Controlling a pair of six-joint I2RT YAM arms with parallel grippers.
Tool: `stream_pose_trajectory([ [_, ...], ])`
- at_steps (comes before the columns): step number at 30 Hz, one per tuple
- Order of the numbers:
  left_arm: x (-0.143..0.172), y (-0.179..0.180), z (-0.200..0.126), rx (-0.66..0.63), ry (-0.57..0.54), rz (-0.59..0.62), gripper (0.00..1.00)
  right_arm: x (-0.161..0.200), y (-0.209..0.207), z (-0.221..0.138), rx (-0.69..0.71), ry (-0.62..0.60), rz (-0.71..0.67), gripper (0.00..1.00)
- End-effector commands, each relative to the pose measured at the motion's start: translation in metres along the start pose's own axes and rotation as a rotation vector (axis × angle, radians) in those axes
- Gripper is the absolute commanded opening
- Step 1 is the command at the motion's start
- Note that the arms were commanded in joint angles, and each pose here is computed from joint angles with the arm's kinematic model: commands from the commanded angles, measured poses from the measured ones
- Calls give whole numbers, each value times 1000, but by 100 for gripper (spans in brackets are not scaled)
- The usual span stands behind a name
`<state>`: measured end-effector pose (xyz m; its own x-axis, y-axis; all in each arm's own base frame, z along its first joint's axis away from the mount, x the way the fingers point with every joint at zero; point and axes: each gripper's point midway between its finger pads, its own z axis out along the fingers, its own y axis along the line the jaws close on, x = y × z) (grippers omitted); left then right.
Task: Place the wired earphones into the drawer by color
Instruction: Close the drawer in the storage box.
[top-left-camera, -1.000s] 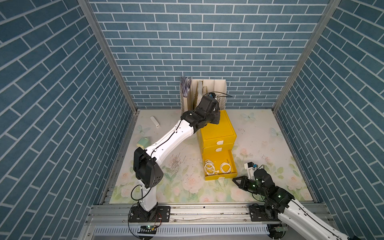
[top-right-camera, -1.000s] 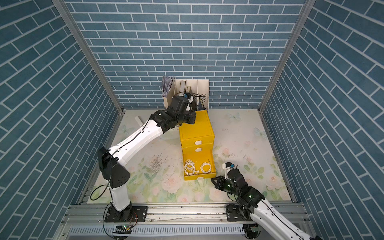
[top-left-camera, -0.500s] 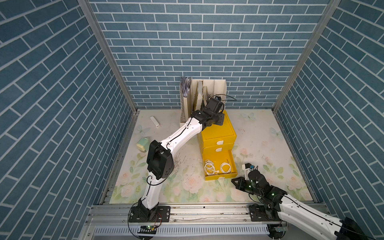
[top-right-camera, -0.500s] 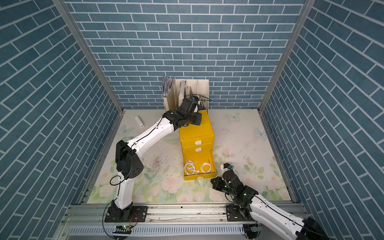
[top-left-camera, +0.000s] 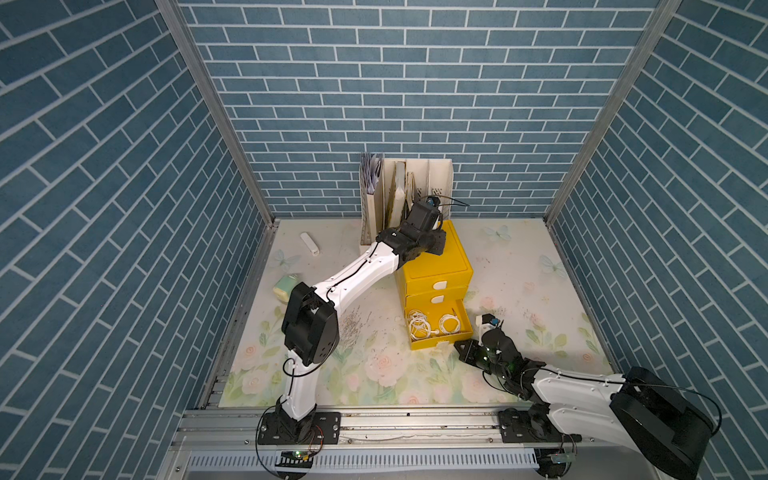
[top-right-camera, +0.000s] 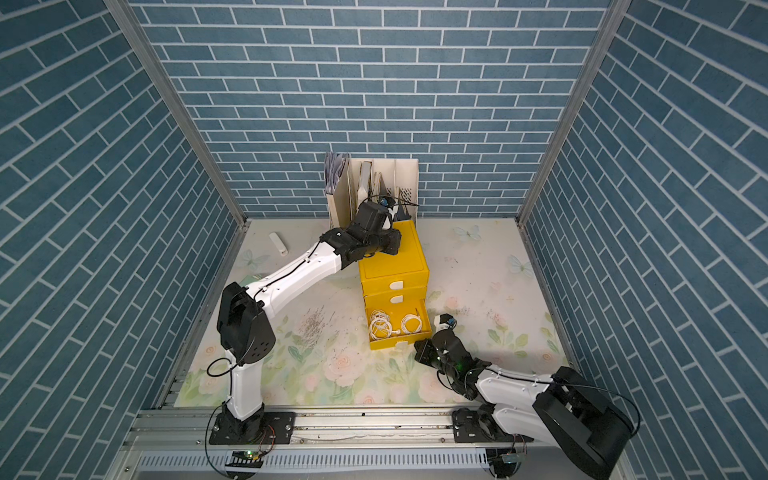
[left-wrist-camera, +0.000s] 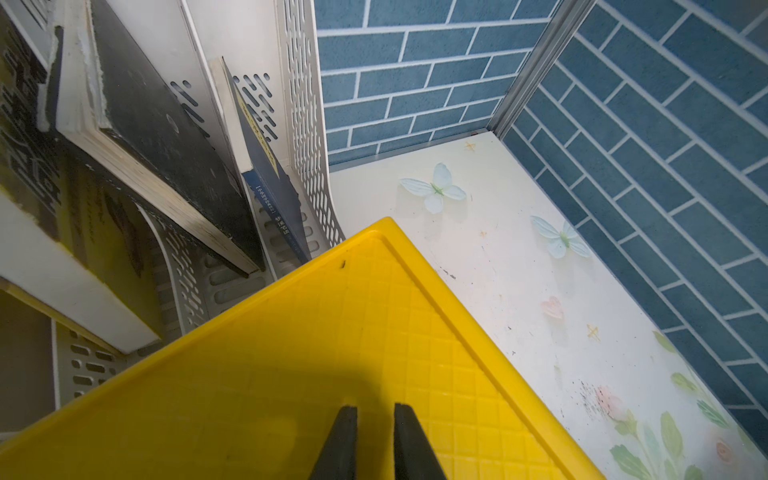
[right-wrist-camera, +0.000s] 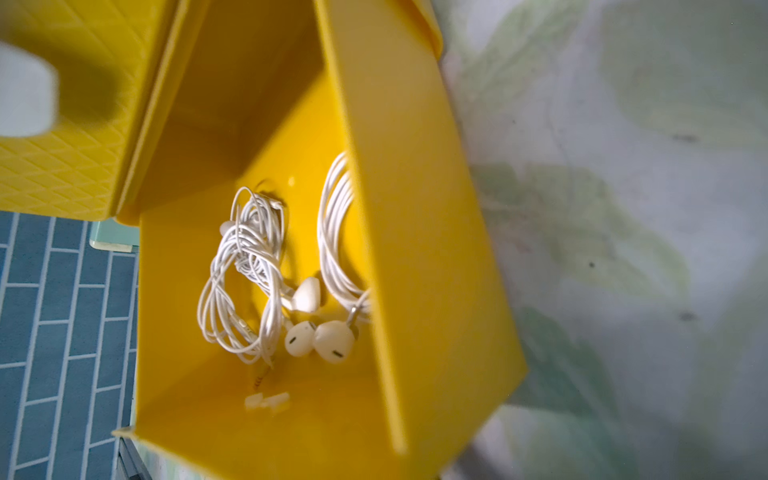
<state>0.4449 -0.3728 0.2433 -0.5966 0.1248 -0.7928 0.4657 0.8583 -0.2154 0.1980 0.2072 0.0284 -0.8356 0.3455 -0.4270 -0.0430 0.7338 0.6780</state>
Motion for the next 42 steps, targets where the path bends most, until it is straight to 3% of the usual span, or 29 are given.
stream_pose_trajectory([
  [1, 66, 13, 19, -17, 204, 12, 21, -31, 37, 6, -94, -103, -42, 0],
  [13, 89, 17, 21, -8, 237, 4, 20, -70, 71, 33, -176, -171, -36, 0],
  [23, 99, 16, 23, 9, 250, -6, 20, -85, 66, 30, -202, -282, 44, 0],
  [42, 106, 15, 24, 24, 265, -3, 20, -74, 70, 51, -275, -284, 117, 0],
])
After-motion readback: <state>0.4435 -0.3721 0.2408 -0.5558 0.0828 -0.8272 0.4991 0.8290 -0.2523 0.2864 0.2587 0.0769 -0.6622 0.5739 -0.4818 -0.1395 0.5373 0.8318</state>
